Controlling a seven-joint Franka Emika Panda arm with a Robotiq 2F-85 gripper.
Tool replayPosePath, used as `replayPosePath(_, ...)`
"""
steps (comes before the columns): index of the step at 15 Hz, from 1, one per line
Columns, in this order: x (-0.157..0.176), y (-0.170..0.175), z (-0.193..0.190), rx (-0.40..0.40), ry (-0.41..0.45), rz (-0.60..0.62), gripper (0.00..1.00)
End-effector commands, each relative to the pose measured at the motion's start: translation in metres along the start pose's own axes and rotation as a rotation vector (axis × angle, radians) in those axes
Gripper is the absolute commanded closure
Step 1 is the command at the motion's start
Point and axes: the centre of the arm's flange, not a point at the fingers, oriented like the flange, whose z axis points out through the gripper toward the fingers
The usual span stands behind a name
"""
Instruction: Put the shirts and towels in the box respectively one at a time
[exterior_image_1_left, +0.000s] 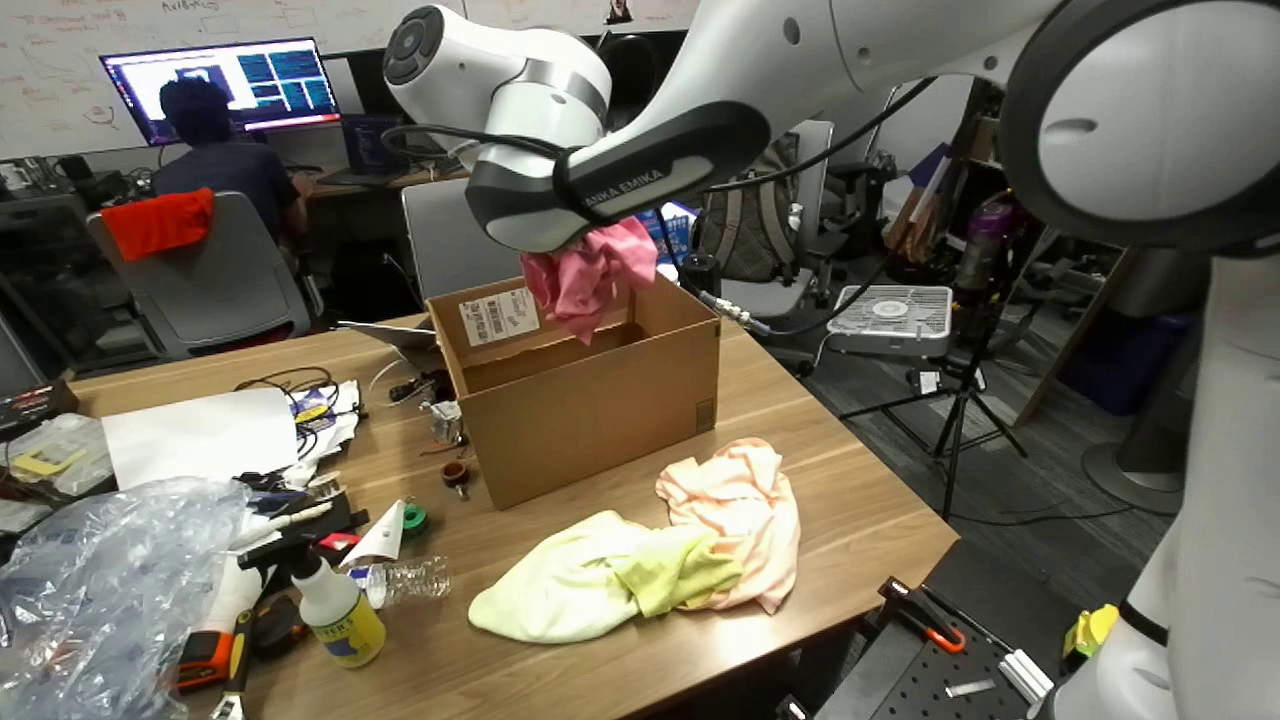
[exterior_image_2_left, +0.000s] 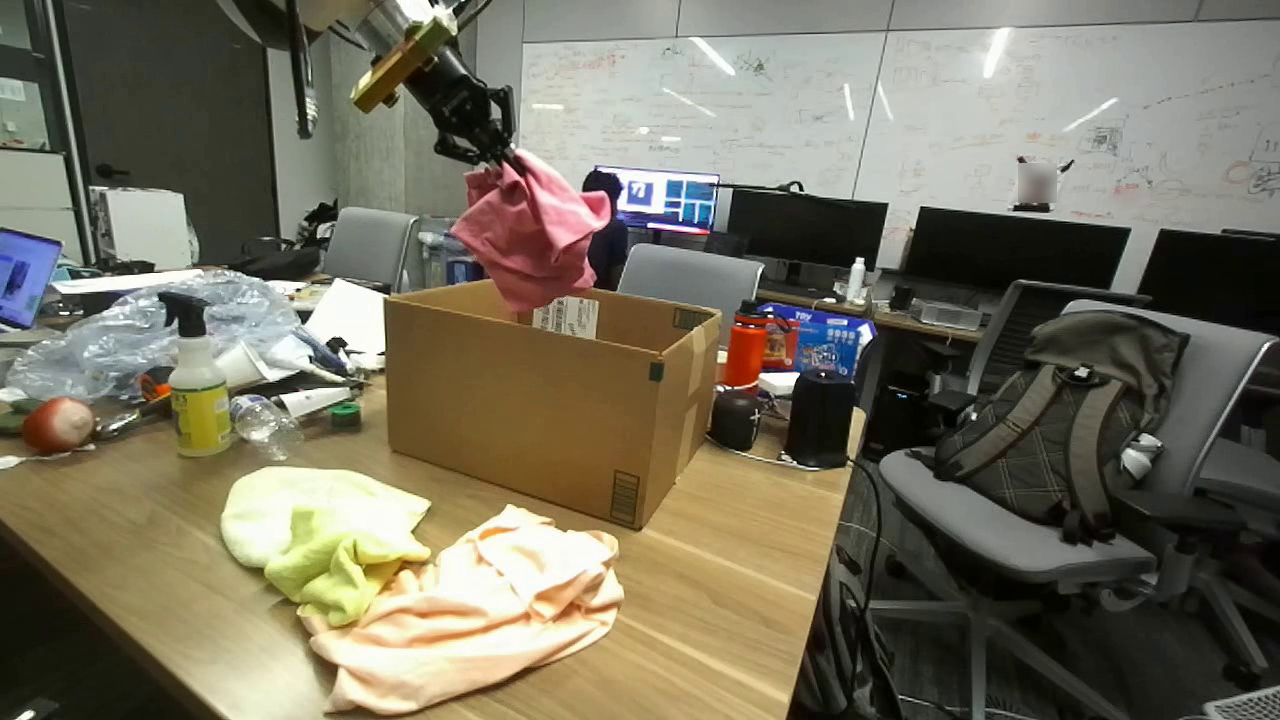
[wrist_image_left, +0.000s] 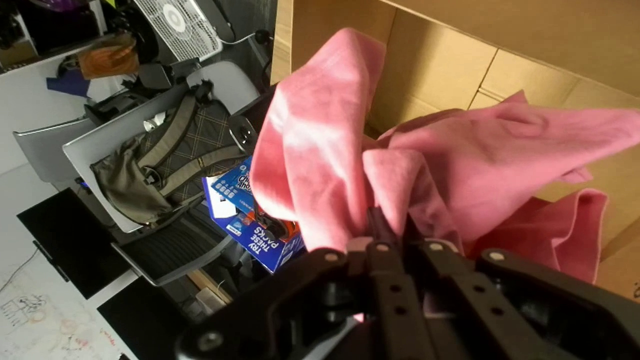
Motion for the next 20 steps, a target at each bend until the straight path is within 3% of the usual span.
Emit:
replayPosePath(1, 0.032, -0.002, 0.005, 0.002, -0.007, -0.025, 0.99)
replayPosePath(2, 0.033, -0.003, 0.008, 0.008, -0.01, -0.03, 0.99)
replayPosePath(3, 0.033, -0.003, 0.012, 0.017, -0.018, -0.038, 0.69)
replayPosePath(5, 0.029, -0.003, 0.017, 0.031, -0.031, -0.051, 0.61)
replayPosePath(13, -0.018, 0.006, 0.021, 0.073, -0.133, -0.033, 0.01)
replayPosePath(20, -0.104, 0.01, 0.005, 0.165, -0.317, 0.022, 0.0)
